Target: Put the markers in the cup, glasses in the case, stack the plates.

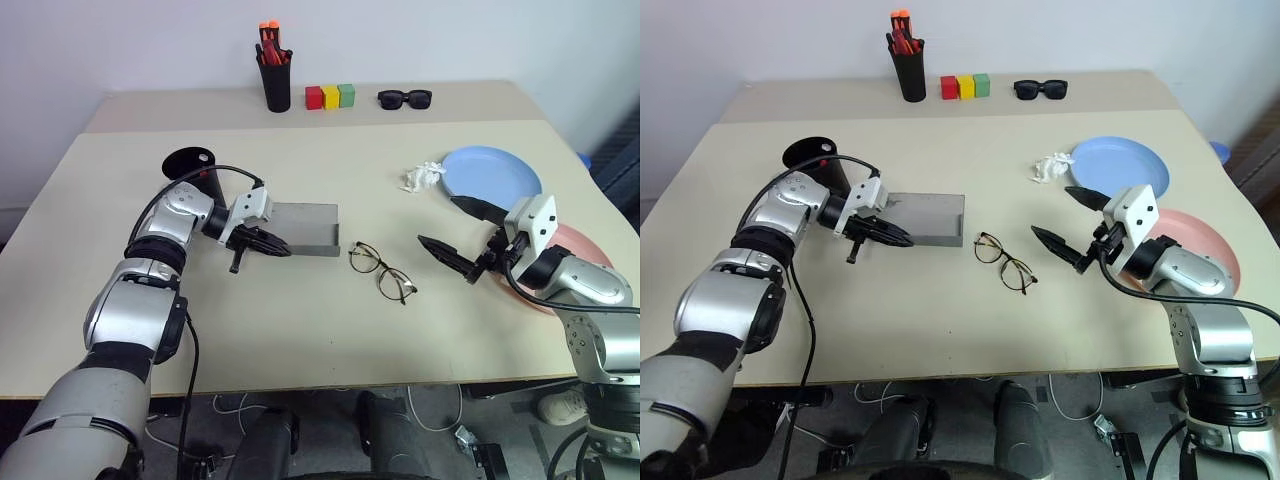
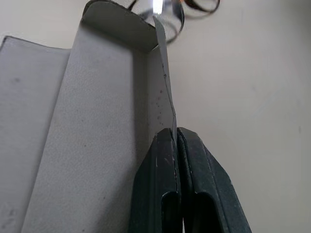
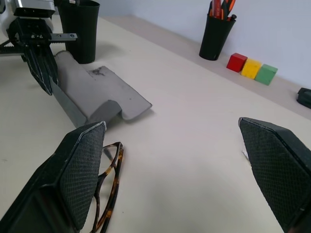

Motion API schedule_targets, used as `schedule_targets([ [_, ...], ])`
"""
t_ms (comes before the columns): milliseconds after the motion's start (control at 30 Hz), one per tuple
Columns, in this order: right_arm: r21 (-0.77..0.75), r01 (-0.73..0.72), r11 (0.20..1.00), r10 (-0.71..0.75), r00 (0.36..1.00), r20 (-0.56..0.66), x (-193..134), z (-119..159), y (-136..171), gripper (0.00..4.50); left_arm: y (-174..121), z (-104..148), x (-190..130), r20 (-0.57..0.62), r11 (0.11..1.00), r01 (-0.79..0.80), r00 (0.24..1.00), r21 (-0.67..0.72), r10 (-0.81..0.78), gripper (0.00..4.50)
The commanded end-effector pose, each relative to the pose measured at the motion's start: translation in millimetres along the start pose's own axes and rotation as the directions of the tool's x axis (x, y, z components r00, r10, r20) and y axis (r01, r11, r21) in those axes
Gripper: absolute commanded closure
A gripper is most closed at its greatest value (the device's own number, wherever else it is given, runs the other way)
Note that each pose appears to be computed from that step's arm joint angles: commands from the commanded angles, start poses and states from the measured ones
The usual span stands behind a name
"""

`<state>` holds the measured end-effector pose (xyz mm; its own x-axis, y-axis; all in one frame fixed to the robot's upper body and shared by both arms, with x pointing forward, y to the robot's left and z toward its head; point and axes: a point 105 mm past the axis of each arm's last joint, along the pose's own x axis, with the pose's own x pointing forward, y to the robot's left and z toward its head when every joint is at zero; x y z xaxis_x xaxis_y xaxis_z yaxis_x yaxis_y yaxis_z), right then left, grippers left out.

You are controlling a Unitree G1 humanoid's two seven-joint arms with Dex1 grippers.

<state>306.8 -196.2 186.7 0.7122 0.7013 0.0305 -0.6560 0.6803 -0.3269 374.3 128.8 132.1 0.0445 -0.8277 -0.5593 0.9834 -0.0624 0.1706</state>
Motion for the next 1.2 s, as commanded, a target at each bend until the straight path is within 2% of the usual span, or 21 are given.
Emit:
schedule_targets([
  [33, -0.016, 0.0, 1.0, 0.001, 0.999, 0.047, 2, 12, -1, 0.0, 2, 8, -1, 0.024, 1.0, 0.003, 1.0, 0.008, -0.003, 4.46],
  [67, -0.016, -0.003, 1.0, 0.004, 0.999, 0.048, 2, 12, -1, 0.0, 2, 9, 0, 0.036, 1.0, 0.007, 0.999, -0.016, -0.006, 4.46],
  [167, -0.017, -0.011, 1.0, 0.012, 0.998, 0.054, 4, 14, 0, 0.0, 1, 8, 2, 0.034, 1.0, 0.017, 0.999, -0.024, -0.016, 3.55],
  [233, -0.018, -0.018, 1.0, 0.019, 0.998, 0.054, 5, 15, 1, 0.0, 1, 10, 2, 0.051, 1.0, 0.013, 0.999, -0.024, -0.012, 2.7],
  [267, -0.018, -0.023, 1.0, 0.024, 0.998, 0.054, 6, 15, 3, 0.0, 2, 12, 1, 0.068, 0.999, 0.006, 0.998, -0.034, -0.004, 2.08],
  [400, -0.009, -0.065, 0.998, 0.066, 0.997, 0.039, 11, 15, 14, 0.0, 6, 20, -10, 0.117, 0.999, -0.029, 0.993, -0.03, 0.032, 0.04],
  [433, -0.002, -0.076, 0.997, 0.076, 0.997, 0.033, 13, 14, 18, 0.0, 8, 26, -15, 0.154, 0.998, -0.049, 0.987, -0.027, 0.052, 0.04],
  [500, -0.017, -0.097, 0.995, 0.096, 0.995, -0.023, 18, 7, 27, 0.0, 15, 43, -30, 0.311, 0.991, -0.099, 0.942, -0.09, 0.122, 0.04],
  [600, -0.036, -0.1, 0.994, 0.095, 0.988, -0.118, 22, -6, 32, 0.0, 10, 49, -43, 0.437, 0.981, -0.097, 0.885, -0.167, 0.162, 0.04],
  [667, -0.037, -0.042, 0.998, 0.037, 0.992, -0.119, 30, 1, 30, 0.0, -3, 49, -51, 0.496, 0.978, -0.118, 0.847, -0.172, 0.189, 0.04],
  [733, 0.004, -0.031, 1.0, 0.031, 0.997, -0.07, 38, 20, 35, 0.0, -20, 52, -59, 0.533, 0.977, -0.132, 0.821, -0.17, 0.203, 0.04],
  [800, 0.011, -0.045, 0.999, 0.045, 0.996, -0.078, 44, 30, 41, 0.0, -38, 52, -65, 0.54, 0.976, -0.135, 0.815, -0.173, 0.209, 0.04],
  [933, 0.038, -0.054, 0.998, 0.06, 0.978, -0.2, 51, 24, 46, 0.0, -61, 47, -74, 0.505, 0.971, -0.156, 0.832, -0.183, 0.229, 0.04],
  [1067, 0.106, -0.115, 0.988, 0.144, 0.935, -0.325, 56, 8, 61, 0.0, -76, 45, -79, 0.477, 0.968, -0.147, 0.848, -0.203, 0.229, 0.04],
  [1200, 0.178, -0.093, 0.98, 0.164, 0.884, -0.439, 57, -7, 62, 0.0, -84, 48, -81, 0.471, 0.963, -0.162, 0.847, -0.214, 0.247, 0.04],
])
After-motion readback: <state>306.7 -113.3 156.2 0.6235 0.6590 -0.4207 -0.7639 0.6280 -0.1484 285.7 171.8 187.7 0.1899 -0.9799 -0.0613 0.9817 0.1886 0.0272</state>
